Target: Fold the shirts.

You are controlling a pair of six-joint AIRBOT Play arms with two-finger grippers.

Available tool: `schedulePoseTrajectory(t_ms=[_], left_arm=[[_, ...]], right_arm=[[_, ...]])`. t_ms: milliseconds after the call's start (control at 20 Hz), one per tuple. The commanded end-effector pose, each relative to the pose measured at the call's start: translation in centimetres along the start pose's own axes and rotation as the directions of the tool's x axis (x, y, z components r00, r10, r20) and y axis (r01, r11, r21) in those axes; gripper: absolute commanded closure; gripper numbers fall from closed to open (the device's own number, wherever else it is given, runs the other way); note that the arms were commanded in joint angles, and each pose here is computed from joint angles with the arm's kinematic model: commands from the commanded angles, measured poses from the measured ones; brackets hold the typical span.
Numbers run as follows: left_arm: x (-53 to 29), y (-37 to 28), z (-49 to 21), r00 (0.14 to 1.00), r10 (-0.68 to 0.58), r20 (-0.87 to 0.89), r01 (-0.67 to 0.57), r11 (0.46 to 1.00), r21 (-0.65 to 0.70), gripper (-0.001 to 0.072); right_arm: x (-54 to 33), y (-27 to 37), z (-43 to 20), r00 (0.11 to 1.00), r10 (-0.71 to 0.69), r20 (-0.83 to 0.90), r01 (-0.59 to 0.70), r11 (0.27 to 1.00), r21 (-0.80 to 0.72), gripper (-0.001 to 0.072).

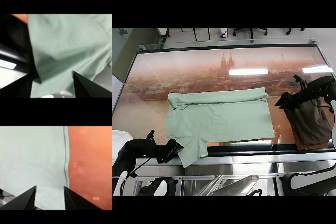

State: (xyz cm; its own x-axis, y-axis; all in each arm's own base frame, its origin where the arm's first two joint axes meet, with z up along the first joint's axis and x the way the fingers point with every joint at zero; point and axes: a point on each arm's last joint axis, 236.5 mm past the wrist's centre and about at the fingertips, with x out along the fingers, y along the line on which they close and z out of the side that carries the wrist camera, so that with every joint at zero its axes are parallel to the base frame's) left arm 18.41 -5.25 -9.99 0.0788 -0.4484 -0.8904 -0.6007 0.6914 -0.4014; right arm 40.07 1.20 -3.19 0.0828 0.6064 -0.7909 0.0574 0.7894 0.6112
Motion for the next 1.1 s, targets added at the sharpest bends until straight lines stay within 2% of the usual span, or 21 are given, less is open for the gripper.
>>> schedulePoseTrajectory(t_ms=[0, 250, 350, 450, 500, 550, 600, 1050], left_arm=[[1.0, -0.9, 1.8, 1.000, 0.010, -0.020, -0.010, 1.000, 0.019, 0.0172], [3.0, -1.3, -1.6, 0.968, 0.108, -0.228, -0.085, 0.990, 0.109, 0.0172], [2.5, -1.6, -1.0, 0.969, 0.099, -0.226, -0.077, 0.992, 0.103, 0.0172], [1.5, -2.5, 1.0, 0.988, 0.064, -0.143, -0.050, 0.994, 0.096, 0.0173], [0.8, -2.8, 2.2, 0.995, 0.042, -0.089, -0.034, 0.995, 0.090, 0.0201], [0.2, -2.9, 3.1, 0.999, 0.024, -0.042, -0.021, 0.996, 0.084, 0.0532], [-0.3, -3.0, 3.6, 1.000, 0.013, -0.013, -0.012, 0.995, 0.096, 0.0687], [-0.8, -2.6, 3.3, 1.000, 0.007, -0.029, -0.004, 0.994, 0.108, 0.0689]], right_arm=[[0.5, -0.2, -1.0, 0.999, 0.014, -0.029, -0.014, 1.000, 0.008, 0.0300], [1.3, -2.3, -4.3, 0.997, 0.045, -0.067, -0.038, 0.995, 0.096, 0.0300], [0.7, -3.3, -4.9, 0.997, 0.051, -0.052, -0.044, 0.990, 0.133, 0.0300], [-0.1, -3.9, -5.1, 0.998, 0.051, -0.027, -0.046, 0.987, 0.155, 0.0300], [-0.4, -4.1, -5.3, 0.998, 0.051, -0.022, -0.047, 0.986, 0.163, 0.0300], [-0.4, -4.2, -5.5, 0.998, 0.052, -0.025, -0.047, 0.985, 0.168, 0.0300], [-0.3, -4.2, -5.9, 0.998, 0.056, -0.029, -0.050, 0.983, 0.177, 0.0300], [2.8, -4.3, -10.4, 0.986, 0.113, -0.121, -0.080, 0.965, 0.250, 0.0297]])
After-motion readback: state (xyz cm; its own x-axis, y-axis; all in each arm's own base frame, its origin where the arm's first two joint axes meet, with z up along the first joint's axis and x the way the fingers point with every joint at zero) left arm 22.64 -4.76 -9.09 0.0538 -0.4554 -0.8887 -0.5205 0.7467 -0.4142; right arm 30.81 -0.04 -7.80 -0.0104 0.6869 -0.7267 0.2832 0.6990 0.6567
